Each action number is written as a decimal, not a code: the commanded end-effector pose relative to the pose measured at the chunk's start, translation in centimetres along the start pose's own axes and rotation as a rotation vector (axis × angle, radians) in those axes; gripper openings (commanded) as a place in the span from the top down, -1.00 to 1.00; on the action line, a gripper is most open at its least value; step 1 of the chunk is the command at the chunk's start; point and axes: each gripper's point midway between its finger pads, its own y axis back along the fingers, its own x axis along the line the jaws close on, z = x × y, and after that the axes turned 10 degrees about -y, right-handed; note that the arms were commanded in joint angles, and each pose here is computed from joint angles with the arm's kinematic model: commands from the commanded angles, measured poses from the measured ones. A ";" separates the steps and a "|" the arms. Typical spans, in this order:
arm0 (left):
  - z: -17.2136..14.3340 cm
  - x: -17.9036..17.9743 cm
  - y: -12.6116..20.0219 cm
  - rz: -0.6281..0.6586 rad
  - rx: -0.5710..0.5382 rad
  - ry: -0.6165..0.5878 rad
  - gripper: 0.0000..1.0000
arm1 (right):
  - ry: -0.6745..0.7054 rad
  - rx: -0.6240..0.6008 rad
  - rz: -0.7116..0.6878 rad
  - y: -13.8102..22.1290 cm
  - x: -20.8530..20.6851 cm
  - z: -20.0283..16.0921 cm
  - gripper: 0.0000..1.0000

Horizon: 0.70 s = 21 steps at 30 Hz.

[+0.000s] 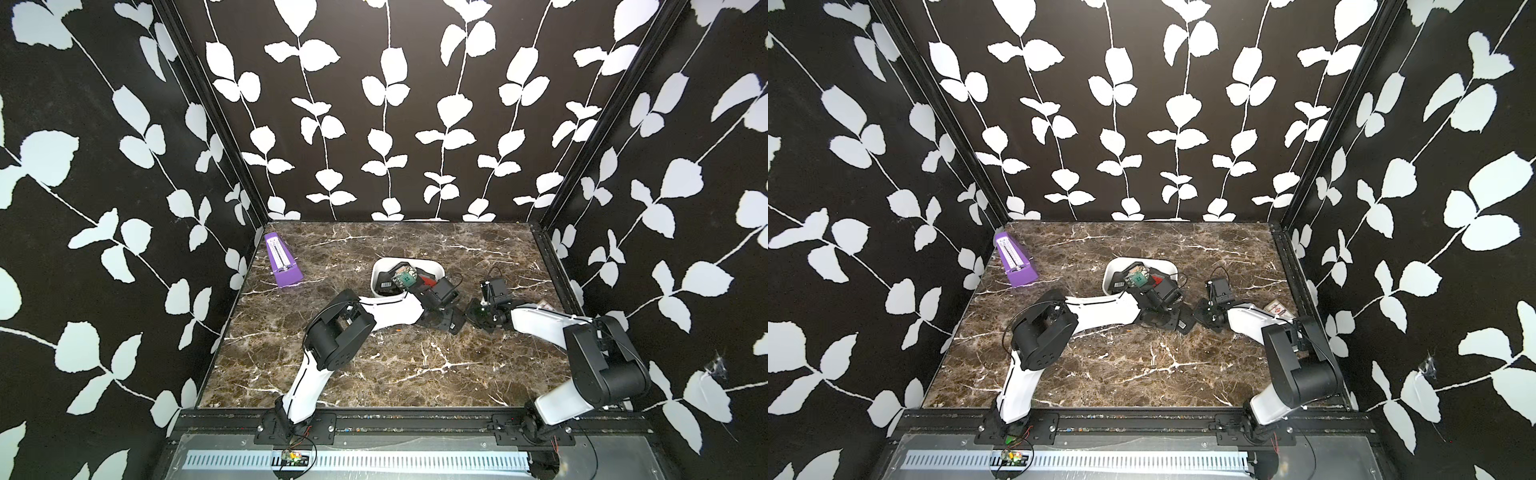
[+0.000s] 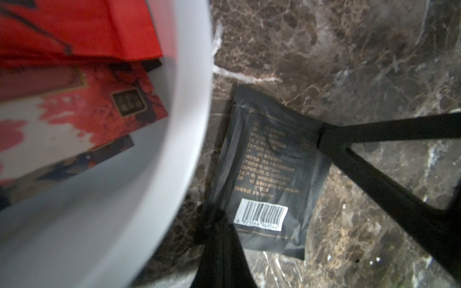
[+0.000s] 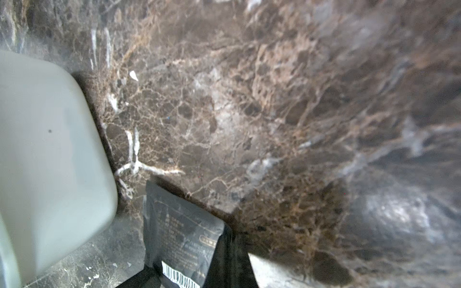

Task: Put the tea bags into the storage box
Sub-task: Pick up the tea bag from the center of the board.

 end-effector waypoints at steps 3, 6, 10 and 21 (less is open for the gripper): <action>-0.3 -0.7 1.6 -0.027 0.009 -0.014 1.00 | 0.043 -0.043 0.026 2.3 1.4 0.9 1.00; 1.6 -1.7 4.4 -0.068 -0.055 -0.008 1.00 | 0.066 -0.072 0.058 4.5 2.6 1.2 1.00; 3.6 -2.5 9.4 -0.099 -0.153 -0.004 1.00 | 0.094 -0.114 0.102 8.1 4.2 1.4 1.00; 2.3 3.2 20.5 0.091 -0.346 0.006 0.23 | 0.216 -0.165 0.230 14.5 12.0 1.0 1.00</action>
